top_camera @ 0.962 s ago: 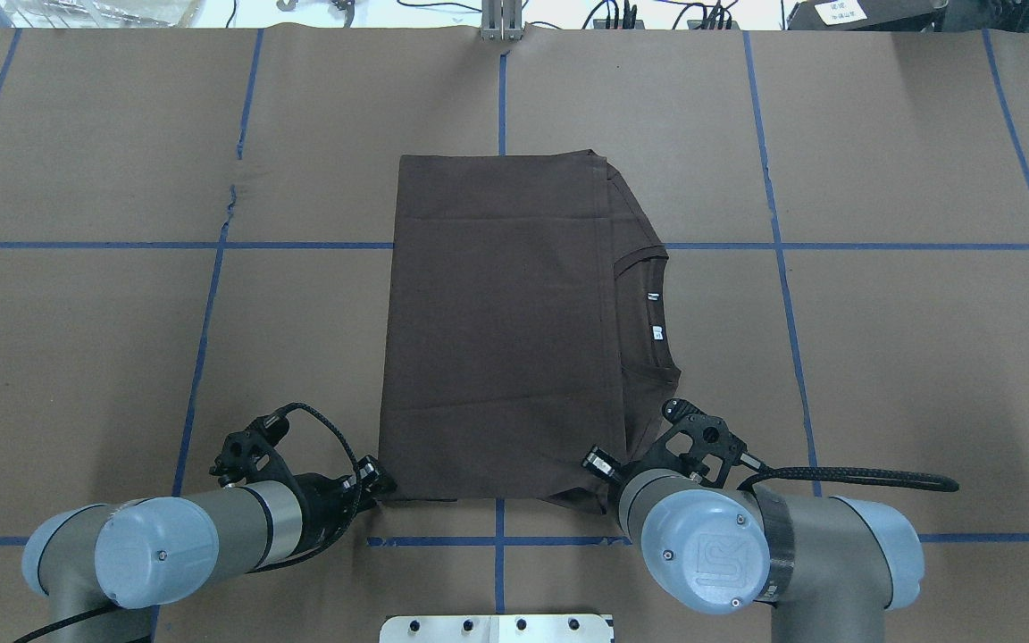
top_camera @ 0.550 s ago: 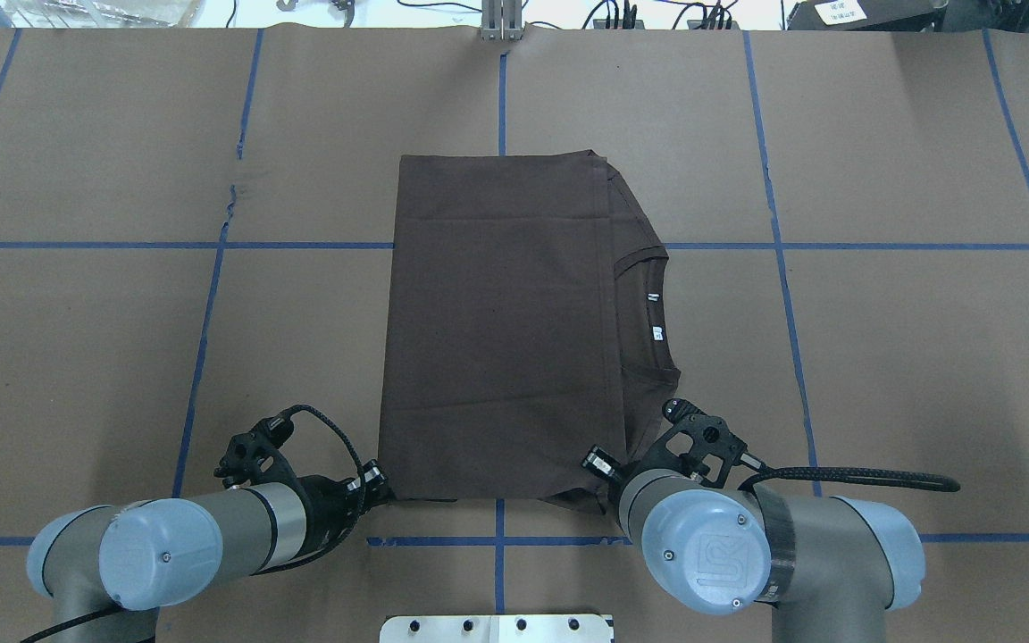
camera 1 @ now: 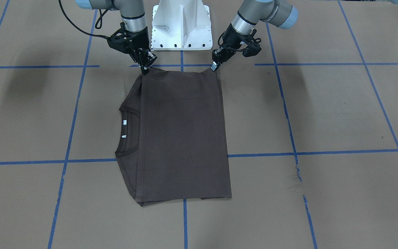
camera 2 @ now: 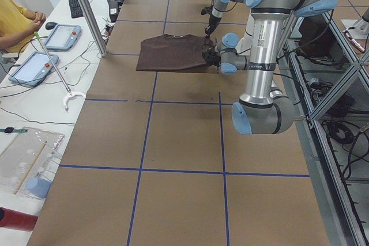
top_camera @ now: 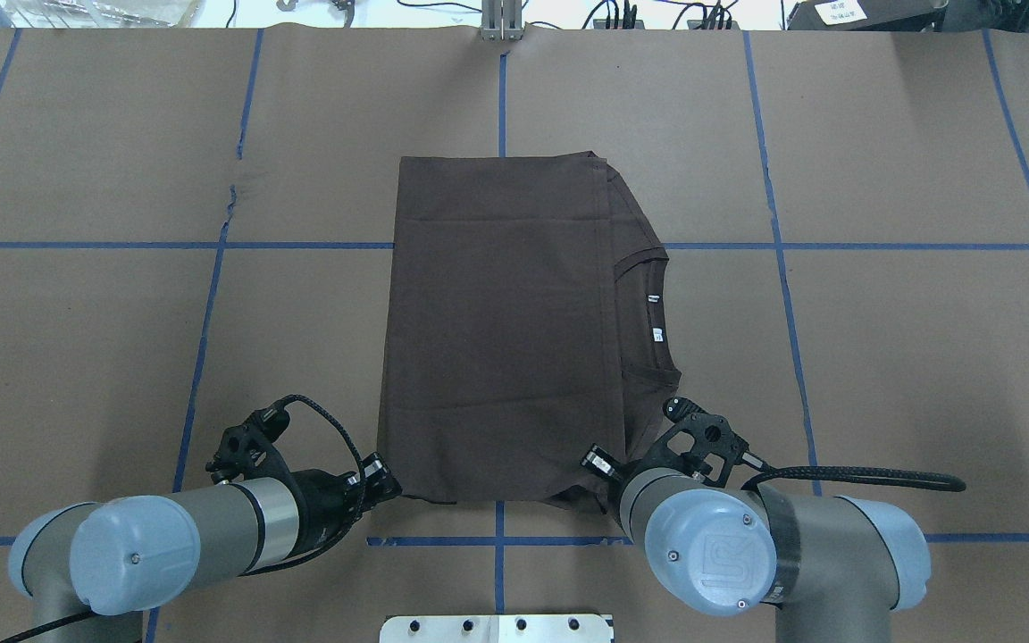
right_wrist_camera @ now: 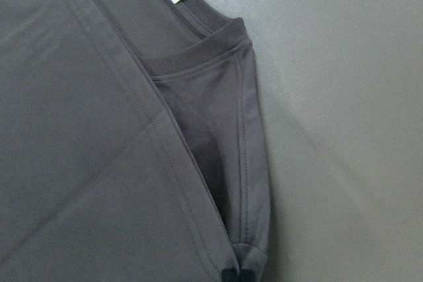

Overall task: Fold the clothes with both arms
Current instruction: 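Lift the near edge with both grippers and fold it over toward the far edge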

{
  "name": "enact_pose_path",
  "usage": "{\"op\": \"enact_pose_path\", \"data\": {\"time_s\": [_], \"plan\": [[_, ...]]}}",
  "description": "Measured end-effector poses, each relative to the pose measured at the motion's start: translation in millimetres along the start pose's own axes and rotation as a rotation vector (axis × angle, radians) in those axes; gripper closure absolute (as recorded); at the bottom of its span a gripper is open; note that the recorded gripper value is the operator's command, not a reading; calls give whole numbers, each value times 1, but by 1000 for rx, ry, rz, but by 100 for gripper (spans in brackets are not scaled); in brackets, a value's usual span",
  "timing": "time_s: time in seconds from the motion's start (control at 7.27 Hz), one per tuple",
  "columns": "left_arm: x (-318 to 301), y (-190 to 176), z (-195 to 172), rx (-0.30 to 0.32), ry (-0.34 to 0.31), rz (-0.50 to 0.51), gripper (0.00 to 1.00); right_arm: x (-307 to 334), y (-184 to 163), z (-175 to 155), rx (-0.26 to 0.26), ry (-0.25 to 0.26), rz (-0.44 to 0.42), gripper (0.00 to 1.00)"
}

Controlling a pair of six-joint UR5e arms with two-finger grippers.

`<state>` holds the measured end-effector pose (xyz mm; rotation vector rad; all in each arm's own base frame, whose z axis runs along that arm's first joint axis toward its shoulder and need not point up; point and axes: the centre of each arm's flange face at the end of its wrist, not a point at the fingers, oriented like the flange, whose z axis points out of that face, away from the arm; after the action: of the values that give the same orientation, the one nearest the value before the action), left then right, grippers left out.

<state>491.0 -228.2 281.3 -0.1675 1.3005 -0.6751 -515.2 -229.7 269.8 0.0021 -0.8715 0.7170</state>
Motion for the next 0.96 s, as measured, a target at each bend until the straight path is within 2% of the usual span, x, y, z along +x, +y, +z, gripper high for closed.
{"op": "enact_pose_path", "data": {"time_s": [0.41, 0.55, 0.96], "plan": [[20, 24, -38, -36, 11, -70, 100, 0, -6, -52, -75, -11, 12, 100], [28, 24, -48, -39, 23, -73, 100, -6, -18, -62, -82, -21, 29, 100], [79, -18, -68, 29, 112, -58, 100, -58, -98, -77, -112, -44, 91, 100]]}}
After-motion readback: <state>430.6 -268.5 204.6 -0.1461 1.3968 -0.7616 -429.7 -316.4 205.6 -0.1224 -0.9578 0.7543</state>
